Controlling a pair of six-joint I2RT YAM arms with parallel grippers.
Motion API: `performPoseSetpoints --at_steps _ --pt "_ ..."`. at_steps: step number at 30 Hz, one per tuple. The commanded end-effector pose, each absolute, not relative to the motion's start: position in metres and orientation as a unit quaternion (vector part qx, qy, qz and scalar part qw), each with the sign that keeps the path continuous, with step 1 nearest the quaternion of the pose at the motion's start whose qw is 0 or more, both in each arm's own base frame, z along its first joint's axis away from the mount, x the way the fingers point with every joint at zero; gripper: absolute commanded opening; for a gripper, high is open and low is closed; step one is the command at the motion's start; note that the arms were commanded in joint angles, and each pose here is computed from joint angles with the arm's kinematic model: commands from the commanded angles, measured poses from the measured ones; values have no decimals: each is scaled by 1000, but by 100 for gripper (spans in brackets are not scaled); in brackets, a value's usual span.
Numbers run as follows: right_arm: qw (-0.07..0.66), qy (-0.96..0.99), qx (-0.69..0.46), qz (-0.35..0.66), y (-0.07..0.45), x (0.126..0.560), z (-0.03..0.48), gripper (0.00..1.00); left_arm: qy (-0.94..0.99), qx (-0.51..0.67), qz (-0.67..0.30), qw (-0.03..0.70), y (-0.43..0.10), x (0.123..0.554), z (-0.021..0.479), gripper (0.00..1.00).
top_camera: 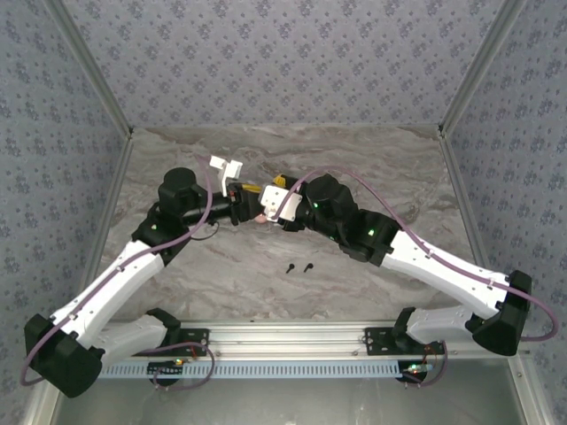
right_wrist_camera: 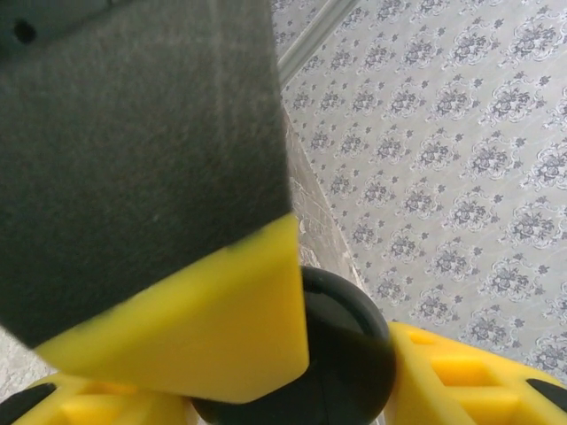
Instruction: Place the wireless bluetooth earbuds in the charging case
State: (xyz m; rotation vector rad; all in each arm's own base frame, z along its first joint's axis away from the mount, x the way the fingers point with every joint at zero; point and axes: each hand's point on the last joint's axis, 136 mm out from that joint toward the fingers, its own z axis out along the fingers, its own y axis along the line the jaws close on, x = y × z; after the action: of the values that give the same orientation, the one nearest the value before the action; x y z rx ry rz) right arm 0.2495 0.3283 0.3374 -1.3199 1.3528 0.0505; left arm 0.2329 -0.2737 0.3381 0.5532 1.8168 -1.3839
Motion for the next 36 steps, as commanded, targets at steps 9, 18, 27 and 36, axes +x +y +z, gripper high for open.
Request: performPoseSetpoints --at_steps 9,18,27,36 --pt "597 589 -544 16 325 257 350 52 726 235 -529 371 -279 232 327 22" --pt "560 623 -544 50 312 253 344 74 717 251 -515 397 -276 232 331 8" --pt "518 634 -544 183 278 214 342 100 656 320 -458 508 -262 225 347 4" --pt "503 632 -533 251 277 210 363 100 586 403 -407 573 -258 207 347 0"
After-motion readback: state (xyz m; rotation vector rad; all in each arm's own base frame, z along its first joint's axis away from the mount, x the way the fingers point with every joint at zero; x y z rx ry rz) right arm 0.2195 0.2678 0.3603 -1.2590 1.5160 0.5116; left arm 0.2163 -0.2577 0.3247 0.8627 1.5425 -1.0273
